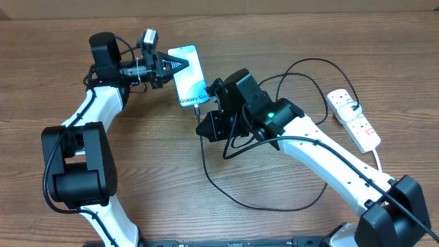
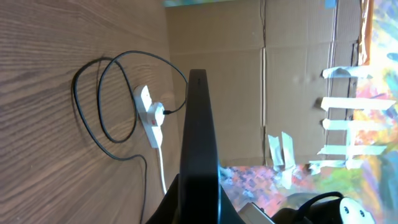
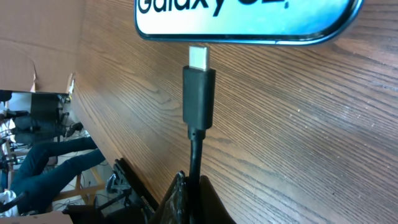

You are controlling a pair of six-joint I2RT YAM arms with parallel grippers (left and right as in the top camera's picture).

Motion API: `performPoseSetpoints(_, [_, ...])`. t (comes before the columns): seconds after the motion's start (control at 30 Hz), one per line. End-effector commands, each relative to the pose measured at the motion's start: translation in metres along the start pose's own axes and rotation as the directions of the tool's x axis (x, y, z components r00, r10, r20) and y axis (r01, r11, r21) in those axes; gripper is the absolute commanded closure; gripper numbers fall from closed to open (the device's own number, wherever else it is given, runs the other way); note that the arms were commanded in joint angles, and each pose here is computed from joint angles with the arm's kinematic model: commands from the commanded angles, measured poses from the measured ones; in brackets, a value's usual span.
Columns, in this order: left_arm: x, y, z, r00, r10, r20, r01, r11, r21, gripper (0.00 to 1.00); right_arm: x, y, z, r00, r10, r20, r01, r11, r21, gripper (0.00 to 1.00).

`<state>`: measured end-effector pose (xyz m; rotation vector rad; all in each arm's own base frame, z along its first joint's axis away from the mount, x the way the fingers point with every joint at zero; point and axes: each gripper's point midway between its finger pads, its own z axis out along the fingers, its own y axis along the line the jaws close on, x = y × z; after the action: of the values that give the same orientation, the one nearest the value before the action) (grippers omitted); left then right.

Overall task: Plug charger to phone and switch on socket
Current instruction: 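Hold the plug seated in the phone's port with the right gripper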

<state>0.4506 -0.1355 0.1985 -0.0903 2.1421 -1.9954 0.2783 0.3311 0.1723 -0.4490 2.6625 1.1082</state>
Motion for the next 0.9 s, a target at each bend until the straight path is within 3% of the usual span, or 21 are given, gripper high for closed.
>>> performPoseSetpoints(0.0, [0.0028,-0.0062,0.0030,0.998,0.066,-0.024,-0.066,0.998,0.016,0.96,-0.0058,-0.0003,-0.0020,1.000,-0.001,0.015,0.001,1.000,0.003,0.96])
performPoseSetpoints(0.43, [0.0038,-0.0069,0.0027,0.998,-0.051,-0.032,0.051,0.999,0.017,0.96,-0.0028,-0.0026,-0.0013,1.000,0.000,0.005,0.000,1.000,0.010,0.96])
performPoseSetpoints(0.87, [0.0052,-0.0076,0.0034,0.998,-0.042,-0.039,0.043,0.999,0.020,0.96,-0.0077,-0.0005,-0.0014,1.000,-0.012,0.024,0.011,1.000,0.003,0.96])
